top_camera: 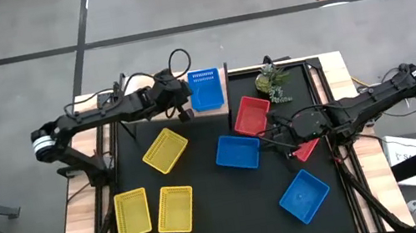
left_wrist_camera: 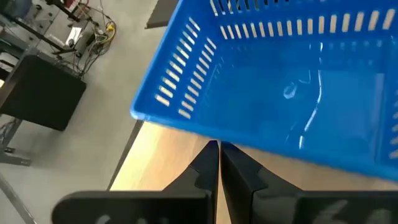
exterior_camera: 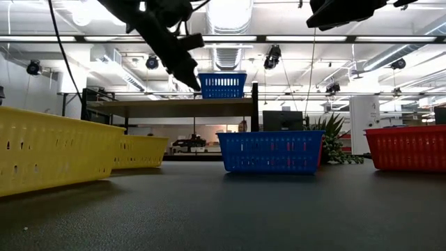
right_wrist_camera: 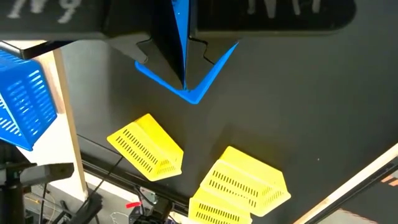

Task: Stack baskets on shelf by color
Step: Put the bottom left blue bin on the shelf, then put the bottom right yellow bin on the shelf

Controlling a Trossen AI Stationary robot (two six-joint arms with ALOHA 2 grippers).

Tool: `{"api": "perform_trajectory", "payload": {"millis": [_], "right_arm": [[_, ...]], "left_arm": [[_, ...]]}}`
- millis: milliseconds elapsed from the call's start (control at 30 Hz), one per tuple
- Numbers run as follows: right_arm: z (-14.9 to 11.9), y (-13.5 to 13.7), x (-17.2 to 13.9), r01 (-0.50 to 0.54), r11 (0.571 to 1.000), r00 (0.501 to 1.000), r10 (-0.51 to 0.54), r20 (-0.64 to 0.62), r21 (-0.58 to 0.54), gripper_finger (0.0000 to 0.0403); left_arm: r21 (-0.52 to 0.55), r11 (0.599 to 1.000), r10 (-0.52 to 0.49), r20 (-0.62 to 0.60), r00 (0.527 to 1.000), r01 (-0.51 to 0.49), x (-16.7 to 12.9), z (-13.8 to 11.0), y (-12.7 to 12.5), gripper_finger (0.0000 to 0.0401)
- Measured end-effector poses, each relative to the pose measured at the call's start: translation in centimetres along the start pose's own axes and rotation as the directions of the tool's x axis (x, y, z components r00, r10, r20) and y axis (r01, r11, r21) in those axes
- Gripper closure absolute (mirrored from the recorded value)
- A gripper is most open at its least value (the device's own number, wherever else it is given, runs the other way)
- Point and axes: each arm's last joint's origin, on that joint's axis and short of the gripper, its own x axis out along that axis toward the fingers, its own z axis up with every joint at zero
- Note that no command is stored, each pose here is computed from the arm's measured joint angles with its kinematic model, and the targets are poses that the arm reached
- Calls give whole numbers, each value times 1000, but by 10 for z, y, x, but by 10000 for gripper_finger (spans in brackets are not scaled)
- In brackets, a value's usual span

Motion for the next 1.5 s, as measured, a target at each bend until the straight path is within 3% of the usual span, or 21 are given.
{"api": "perform_trajectory", "payload": {"millis": [367,567,800,900,1000,1200,1333,1500], "right_arm": [[0,0,0,0,1000,1000,0,0,-2,394],[0,0,0,-1,1000,1000,1,-6,-1,394],[-3,0,-2,-8,1000,1000,8,-31,-22,394],[-2,0,-3,-8,999,1000,6,-26,-50,394],[-2,0,-3,-7,998,1000,5,-23,-69,394],[2,-1,-3,7,994,1000,-5,16,-109,394],[3,-1,-3,14,990,999,-10,33,-140,394],[6,-2,-4,27,981,998,-16,56,-193,394]], "left_arm": [[19,1000,21,35,999,-22,2,3,3,401],[-6,998,56,-57,997,-56,-5,-4,0,401],[-250,968,-58,-118,991,27,-71,-5,-24,401],[-367,927,-131,-114,985,81,-101,-8,-38,401],[-490,858,-228,-98,969,152,-124,-10,-53,401],[-600,753,-438,-151,886,270,-144,-15,-89,401],[-708,654,-582,-248,774,265,-146,-16,-113,401],[-809,546,-736,-336,588,220,-151,-7,-151,401]]}}
